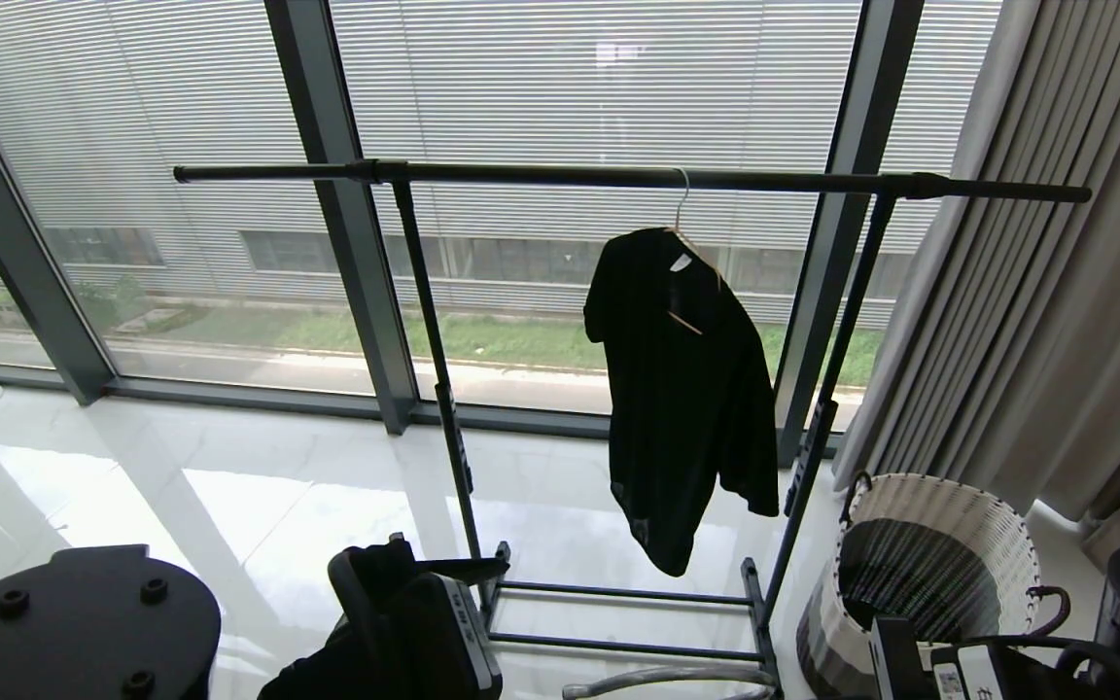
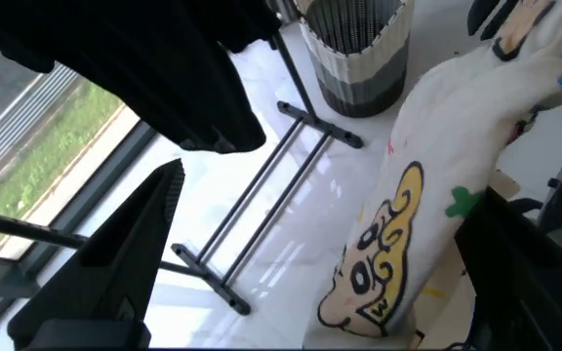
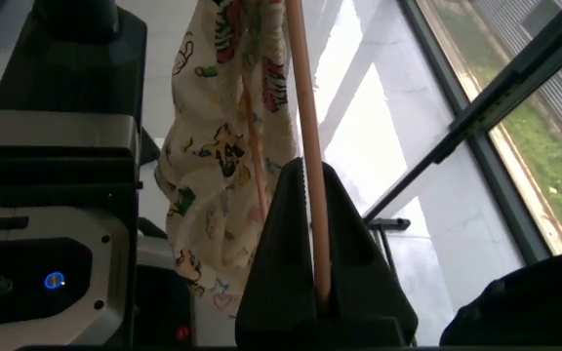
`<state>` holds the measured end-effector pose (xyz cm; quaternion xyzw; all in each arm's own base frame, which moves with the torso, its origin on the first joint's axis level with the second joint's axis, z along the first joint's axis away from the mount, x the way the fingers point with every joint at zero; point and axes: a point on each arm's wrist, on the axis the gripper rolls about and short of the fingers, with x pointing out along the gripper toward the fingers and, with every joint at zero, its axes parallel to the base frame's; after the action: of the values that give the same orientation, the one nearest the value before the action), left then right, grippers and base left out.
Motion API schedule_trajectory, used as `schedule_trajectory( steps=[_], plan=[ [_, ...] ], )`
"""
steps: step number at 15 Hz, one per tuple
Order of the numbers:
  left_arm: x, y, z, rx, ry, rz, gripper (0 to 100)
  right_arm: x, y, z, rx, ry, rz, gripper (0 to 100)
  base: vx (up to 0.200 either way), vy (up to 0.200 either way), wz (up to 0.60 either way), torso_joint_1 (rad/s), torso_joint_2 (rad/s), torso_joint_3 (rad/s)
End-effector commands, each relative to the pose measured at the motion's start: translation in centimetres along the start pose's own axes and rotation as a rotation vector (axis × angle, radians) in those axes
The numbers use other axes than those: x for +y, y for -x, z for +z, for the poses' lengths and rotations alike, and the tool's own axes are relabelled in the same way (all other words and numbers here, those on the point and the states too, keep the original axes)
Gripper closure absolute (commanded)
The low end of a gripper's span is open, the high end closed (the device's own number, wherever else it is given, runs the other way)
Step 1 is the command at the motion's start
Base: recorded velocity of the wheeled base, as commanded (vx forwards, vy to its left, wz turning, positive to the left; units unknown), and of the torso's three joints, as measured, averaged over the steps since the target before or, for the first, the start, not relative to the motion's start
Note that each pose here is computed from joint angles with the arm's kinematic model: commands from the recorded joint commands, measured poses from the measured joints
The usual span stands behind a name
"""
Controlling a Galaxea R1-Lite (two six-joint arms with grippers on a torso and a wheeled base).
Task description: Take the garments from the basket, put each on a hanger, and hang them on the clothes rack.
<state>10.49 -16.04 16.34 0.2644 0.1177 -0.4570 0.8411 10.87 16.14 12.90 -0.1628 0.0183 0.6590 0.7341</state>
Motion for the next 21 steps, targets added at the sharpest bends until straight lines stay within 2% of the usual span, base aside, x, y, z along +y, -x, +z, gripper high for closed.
schedule_trajectory(
  steps=[1, 2, 11, 12, 14, 16, 21],
  plan=[
    [-0.2, -0.4, -0.2, 0.018, -0.003, -0.010, 0, 0.2, -0.1, 0.0, 0.000, 0.011, 0.011, 100, 0.000, 0.000, 0.00, 0.000, 0.00, 0.000],
    [-0.2, -0.4, -0.2, 0.019, -0.004, -0.010, 100, 0.2, -0.1, 0.0, -0.001, 0.019, 0.012, 100, 0.000, 0.000, 0.00, 0.000, 0.00, 0.000],
    [-0.6, -0.9, 0.2, 0.015, -0.004, -0.034, 100, 0.5, -0.2, 0.0, -0.001, 0.023, 0.026, 100, 0.000, 0.000, 0.00, 0.000, 0.00, 0.000],
    [-0.6, -0.9, 0.1, 0.016, -0.001, -0.034, 100, 0.6, -0.1, 0.0, -0.001, 0.023, 0.026, 0, 0.000, 0.000, 0.00, 0.000, 0.00, 0.000],
    [-0.6, -0.9, 0.0, 0.021, 0.003, -0.030, 100, 0.4, -0.1, 0.0, 0.010, 0.022, -0.010, 0, 0.000, 0.000, 0.00, 0.000, 0.00, 0.000],
    [0.0, -0.8, -0.6, 0.044, 0.018, 0.000, 100, 0.0, 0.1, 0.1, 0.031, 0.018, -0.097, 0, 0.000, 0.000, 0.00, 0.000, 0.00, 0.000],
    [1.4, 0.0, -2.7, 0.108, 0.062, 0.093, 100, -1.4, 0.5, 0.4, 0.024, 0.017, -0.173, 0, 0.000, 0.000, 0.00, 0.000, 0.00, 0.000]
  ],
)
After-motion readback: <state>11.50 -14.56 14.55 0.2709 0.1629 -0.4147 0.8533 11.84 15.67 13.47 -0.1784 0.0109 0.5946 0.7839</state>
